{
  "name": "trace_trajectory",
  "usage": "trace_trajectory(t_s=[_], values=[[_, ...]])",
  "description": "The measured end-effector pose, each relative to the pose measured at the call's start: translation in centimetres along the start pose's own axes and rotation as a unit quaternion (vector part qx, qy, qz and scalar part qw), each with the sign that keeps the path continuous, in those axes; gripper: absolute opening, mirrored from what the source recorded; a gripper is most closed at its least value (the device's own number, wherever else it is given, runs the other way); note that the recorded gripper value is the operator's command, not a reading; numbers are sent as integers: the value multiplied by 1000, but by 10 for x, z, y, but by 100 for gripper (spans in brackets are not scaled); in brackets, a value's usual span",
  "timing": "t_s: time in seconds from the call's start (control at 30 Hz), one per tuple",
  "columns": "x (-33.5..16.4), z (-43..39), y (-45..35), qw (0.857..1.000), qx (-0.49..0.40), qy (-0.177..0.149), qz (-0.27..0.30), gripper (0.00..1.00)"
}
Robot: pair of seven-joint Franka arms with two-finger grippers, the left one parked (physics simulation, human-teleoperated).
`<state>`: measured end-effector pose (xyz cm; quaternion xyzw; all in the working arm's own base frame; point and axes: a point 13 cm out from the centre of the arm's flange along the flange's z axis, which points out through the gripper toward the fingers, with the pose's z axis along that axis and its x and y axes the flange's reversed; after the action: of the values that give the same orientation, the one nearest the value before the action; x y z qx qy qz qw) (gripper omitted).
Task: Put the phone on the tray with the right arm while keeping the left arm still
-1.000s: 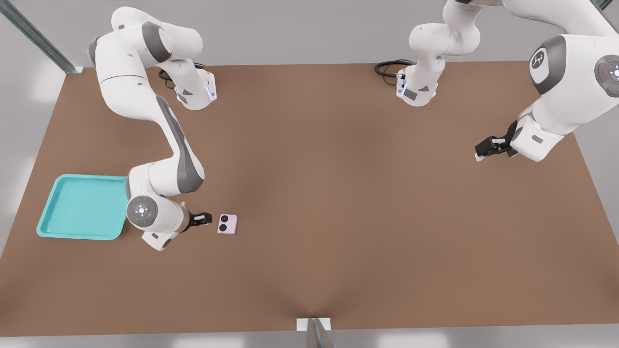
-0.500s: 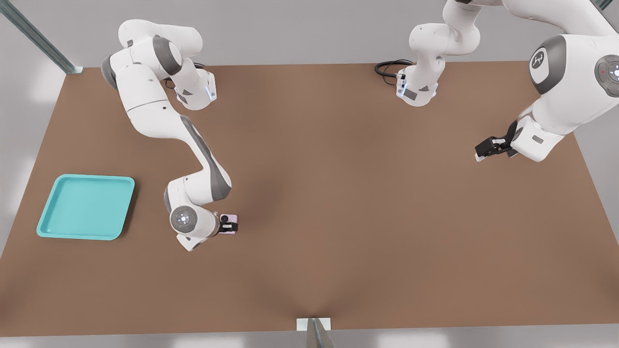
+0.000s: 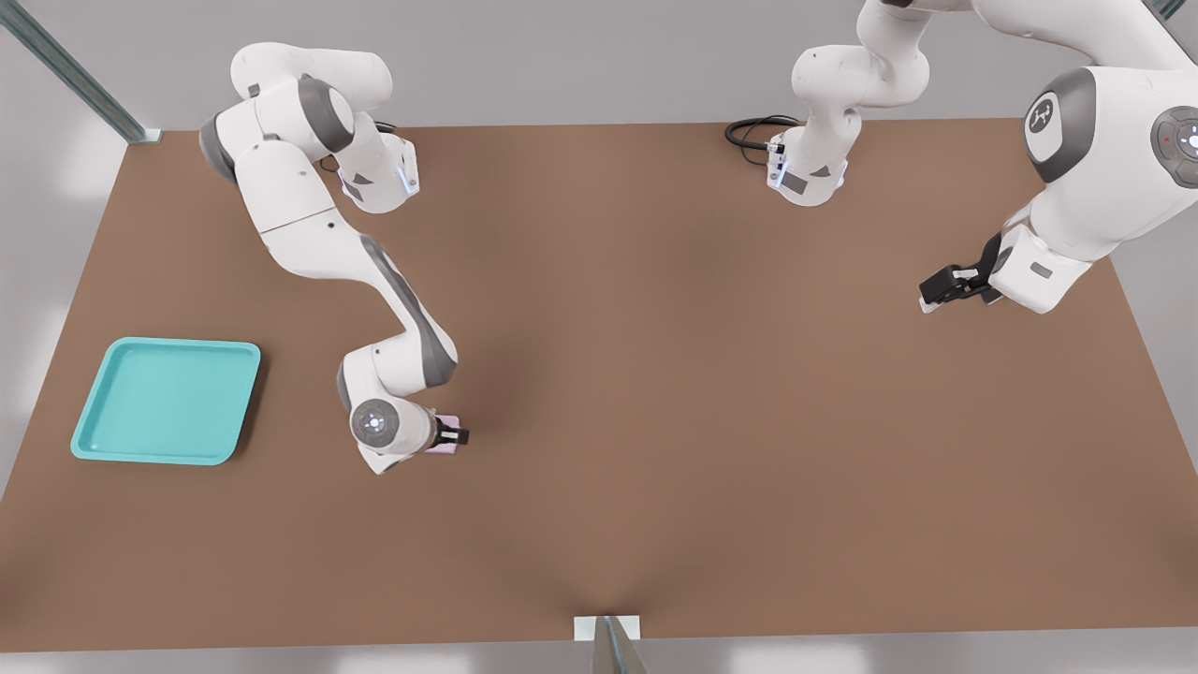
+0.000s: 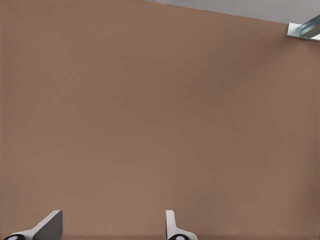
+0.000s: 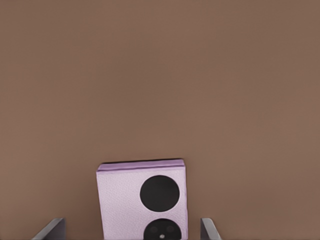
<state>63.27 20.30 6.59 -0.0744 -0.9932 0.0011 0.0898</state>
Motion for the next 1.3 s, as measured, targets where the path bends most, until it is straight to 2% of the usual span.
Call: trace_trajectory(t_s=[0.6, 1.03, 1.17, 1.3], values=[[-2, 26, 3, 1000, -7, -4, 27, 100], [-2, 39, 3, 1000, -7, -4, 23, 99], [-3, 41, 5, 1000, -8, -5, 21, 81], [-4, 35, 6, 1000, -11, -10, 19, 77]])
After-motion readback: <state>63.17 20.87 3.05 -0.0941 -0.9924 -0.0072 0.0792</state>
